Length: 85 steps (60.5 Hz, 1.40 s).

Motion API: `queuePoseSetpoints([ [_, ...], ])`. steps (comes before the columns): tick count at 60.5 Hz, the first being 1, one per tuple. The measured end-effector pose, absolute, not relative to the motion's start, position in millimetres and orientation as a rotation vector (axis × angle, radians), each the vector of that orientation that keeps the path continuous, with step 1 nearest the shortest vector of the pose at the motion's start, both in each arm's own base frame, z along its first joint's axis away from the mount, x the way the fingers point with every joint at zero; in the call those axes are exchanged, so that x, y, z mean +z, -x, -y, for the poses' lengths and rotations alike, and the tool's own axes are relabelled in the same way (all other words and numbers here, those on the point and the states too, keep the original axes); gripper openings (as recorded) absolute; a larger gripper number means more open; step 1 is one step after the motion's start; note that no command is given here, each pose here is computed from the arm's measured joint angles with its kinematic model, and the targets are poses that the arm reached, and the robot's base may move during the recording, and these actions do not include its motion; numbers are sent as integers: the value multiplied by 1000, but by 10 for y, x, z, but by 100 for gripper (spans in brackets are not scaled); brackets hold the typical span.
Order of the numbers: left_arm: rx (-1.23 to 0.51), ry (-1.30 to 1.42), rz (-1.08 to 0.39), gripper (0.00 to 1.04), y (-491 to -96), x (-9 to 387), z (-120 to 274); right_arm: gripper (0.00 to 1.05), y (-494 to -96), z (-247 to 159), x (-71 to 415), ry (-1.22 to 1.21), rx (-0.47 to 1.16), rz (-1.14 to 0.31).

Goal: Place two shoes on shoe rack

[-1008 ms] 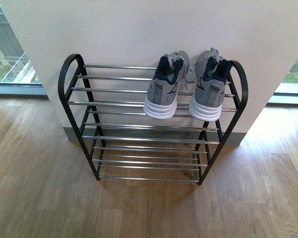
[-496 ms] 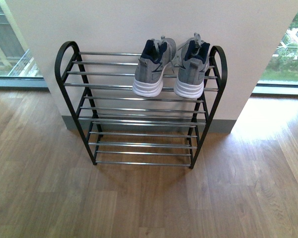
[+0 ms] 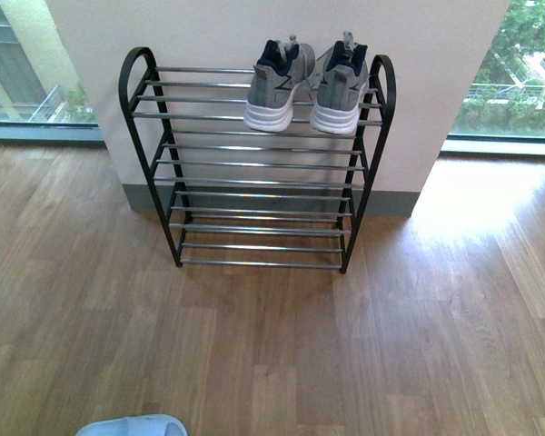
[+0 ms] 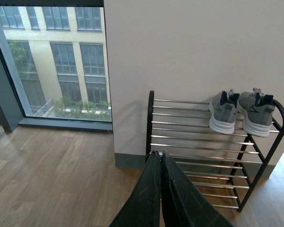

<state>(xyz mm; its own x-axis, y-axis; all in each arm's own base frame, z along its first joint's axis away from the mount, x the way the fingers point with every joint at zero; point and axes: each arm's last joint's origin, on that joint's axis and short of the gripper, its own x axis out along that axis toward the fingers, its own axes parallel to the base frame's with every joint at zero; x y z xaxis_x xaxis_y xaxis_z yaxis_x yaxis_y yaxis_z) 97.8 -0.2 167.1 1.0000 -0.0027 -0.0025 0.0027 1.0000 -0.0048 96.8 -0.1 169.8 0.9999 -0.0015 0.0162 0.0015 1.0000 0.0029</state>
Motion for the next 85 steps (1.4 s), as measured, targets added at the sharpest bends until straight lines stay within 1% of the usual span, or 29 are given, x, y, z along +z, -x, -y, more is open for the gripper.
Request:
queuePoseSetpoints([
  [33, -2, 5, -2, 1, -978, 1671, 2, 95, -968, 1, 1699, -3, -2, 17],
  [35, -2, 5, -2, 4, -978, 1671, 2, 95, -968, 1, 1699, -3, -2, 16],
  [37, -2, 5, -2, 12, -978, 1671, 2, 95, -968, 1, 1698, -3, -2, 16],
  [44, -2, 5, -2, 31, -978, 1671, 2, 95, -968, 1, 1699, -3, -2, 17],
  [46, -2, 5, -2, 38, -978, 1671, 2, 95, -968, 1, 1698, -3, -2, 16],
  [47, -2, 5, -2, 40, -978, 1671, 2, 95, -968, 1, 1699, -3, -2, 17],
  [50, -2, 5, -2, 51, -978, 1671, 2, 95, -968, 1, 1699, -3, -2, 17],
  [53, -2, 5, -2, 58, -978, 1671, 2, 95, -968, 1, 1699, -3, -2, 17],
  [55, -3, 5, -2, 65, -978, 1671, 2, 95, -968, 1, 1699, -3, -3, 16],
  [62, -3, 5, -2, 85, -978, 1671, 2, 95, -968, 2, 1698, -3, -5, 16],
  [65, -3, 4, -2, 97, -978, 1671, 2, 95, -968, 2, 1697, -3, -4, 16],
  [69, -3, 4, -2, 95, -978, 1671, 2, 95, -968, 2, 1698, -3, -4, 16],
  [85, -2, 4, -2, 95, -978, 1671, 2, 95, -968, 1, 1698, -3, -2, 16],
])
